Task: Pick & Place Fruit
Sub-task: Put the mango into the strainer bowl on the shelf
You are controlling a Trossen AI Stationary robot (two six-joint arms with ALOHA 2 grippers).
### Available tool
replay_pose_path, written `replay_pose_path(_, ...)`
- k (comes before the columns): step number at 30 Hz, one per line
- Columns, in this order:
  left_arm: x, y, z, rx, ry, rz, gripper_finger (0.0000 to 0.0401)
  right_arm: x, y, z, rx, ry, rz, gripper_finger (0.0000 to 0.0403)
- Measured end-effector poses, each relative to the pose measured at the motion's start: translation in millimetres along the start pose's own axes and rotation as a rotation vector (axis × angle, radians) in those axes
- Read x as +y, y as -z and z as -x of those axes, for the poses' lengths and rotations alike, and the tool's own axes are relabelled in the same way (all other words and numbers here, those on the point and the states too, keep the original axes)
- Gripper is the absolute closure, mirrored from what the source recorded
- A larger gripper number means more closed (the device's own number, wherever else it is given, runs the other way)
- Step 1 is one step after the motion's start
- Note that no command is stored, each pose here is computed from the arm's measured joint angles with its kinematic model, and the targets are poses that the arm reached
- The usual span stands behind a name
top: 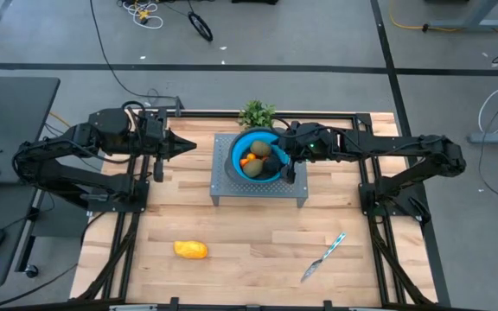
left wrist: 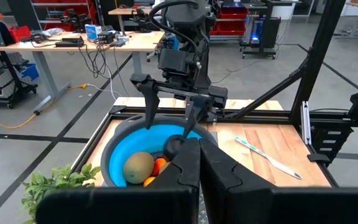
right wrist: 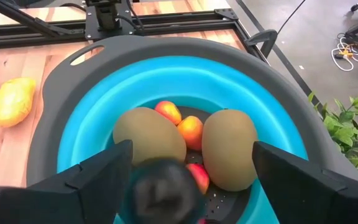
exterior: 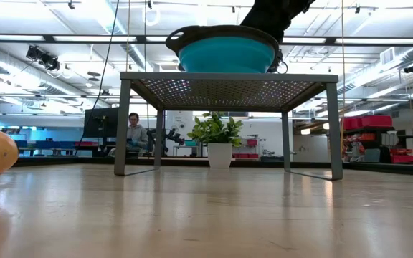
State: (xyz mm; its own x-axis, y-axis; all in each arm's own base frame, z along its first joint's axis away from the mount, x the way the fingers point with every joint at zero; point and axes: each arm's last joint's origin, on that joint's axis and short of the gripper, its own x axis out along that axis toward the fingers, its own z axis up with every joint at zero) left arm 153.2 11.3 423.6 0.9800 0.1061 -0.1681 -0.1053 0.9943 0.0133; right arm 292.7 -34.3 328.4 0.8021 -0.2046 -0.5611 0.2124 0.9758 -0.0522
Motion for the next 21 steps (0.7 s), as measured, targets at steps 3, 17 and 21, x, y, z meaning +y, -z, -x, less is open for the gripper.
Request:
replay_pose_path(3,0.0,0.0,0.0,0.000,0.000,0.001,0.0397,0.0,0.0,0.0,0.000,0.000,0.002,0.0061)
replay_pose_path(17,0.5,0.0,0.1,0.000,-0.019,0.010,0.0397,2.1,-4.8,18.2,-0.053,-0.012,0.010,0.0065)
replay_pose_path(21,0.7,0.1,0.1,0.001,-0.026,0.003,0.0397,2.3,-8.2,34.1,-0.100,-0.020,0.008,0.0074)
